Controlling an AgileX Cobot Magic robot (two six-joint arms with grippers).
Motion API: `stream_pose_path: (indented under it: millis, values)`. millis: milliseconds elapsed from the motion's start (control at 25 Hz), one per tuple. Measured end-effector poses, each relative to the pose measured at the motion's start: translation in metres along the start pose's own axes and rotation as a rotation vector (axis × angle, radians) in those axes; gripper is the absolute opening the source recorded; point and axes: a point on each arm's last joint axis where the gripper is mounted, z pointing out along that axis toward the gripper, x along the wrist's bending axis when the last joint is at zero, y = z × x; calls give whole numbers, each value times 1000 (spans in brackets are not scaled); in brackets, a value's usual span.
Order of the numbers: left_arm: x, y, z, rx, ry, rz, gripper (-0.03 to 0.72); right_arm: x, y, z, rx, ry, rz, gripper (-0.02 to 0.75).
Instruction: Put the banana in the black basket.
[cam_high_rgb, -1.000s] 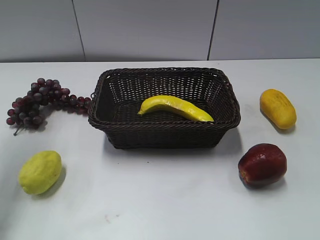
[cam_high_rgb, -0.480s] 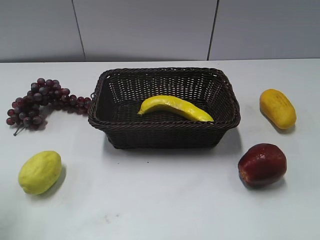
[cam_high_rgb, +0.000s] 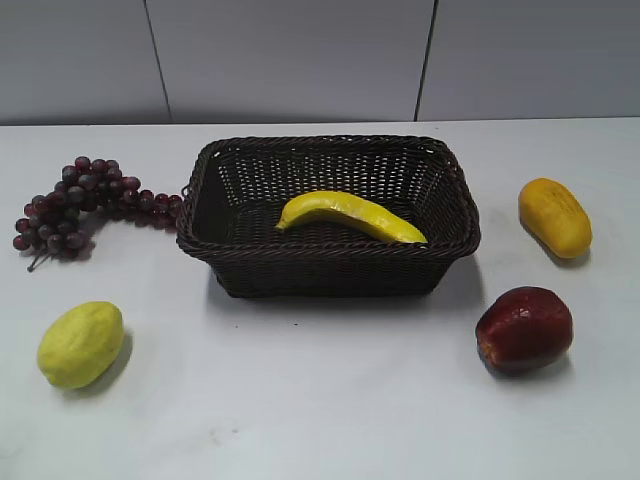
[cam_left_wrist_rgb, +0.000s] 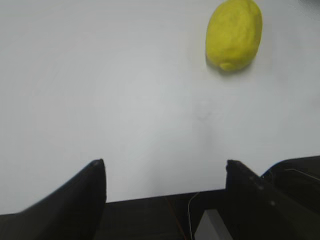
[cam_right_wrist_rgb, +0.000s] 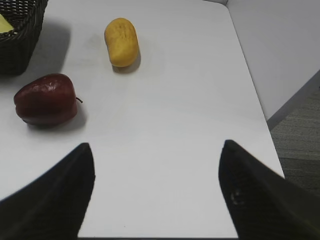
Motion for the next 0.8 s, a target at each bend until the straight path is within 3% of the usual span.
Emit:
stream_pose_path:
  millis: [800]
  values:
    - [-12, -58, -33, -486, 92, 78, 557, 0, 0, 0, 0, 0, 0, 589]
